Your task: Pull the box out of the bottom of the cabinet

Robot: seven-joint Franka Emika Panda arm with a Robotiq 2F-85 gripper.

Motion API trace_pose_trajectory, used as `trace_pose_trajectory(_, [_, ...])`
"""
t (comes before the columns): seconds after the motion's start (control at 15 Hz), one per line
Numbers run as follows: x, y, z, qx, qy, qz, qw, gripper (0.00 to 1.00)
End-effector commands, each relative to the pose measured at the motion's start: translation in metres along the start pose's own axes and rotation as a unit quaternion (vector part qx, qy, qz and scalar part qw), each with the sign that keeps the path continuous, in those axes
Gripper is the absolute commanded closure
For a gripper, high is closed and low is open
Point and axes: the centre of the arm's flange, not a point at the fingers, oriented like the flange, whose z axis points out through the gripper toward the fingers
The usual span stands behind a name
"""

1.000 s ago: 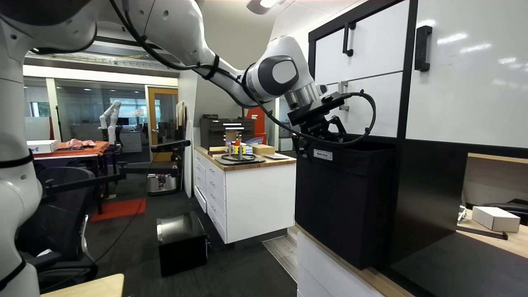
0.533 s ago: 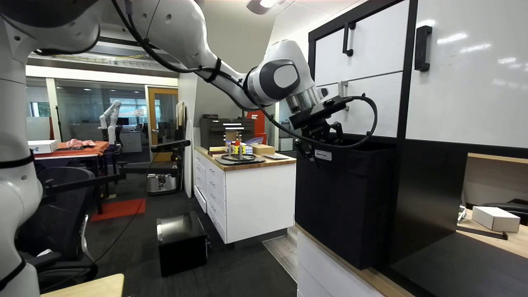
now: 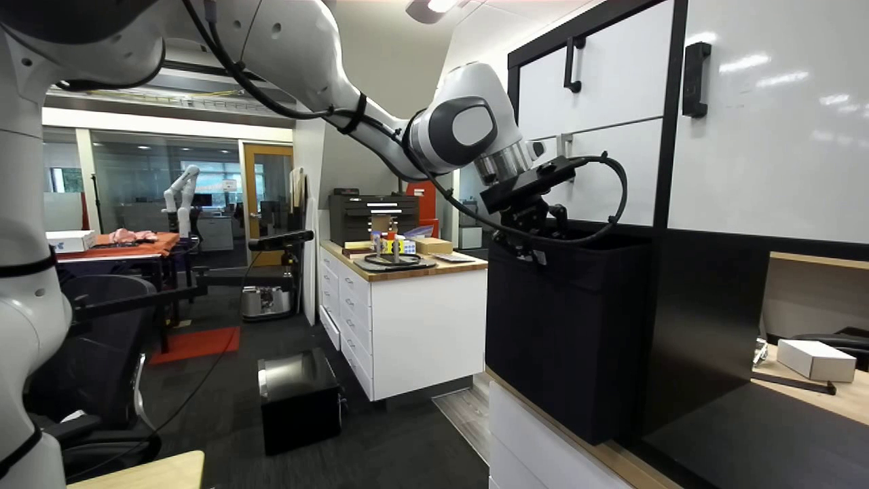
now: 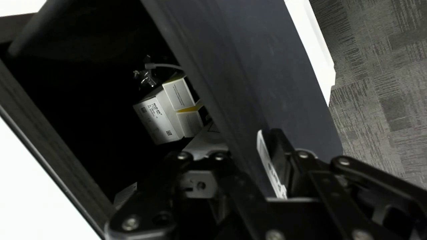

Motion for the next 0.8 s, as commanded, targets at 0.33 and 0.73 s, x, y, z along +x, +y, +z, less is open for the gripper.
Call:
trace_pose_trajectory(0.33, [-0.021, -0.018, -0.005, 0.016, 0.016, -0.019, 0.9996, 0.93])
trace_pose_trajectory(0.73, [-0.042, -0.036, -0.011, 0.023, 0.019, -0.028, 0.9992, 0.93])
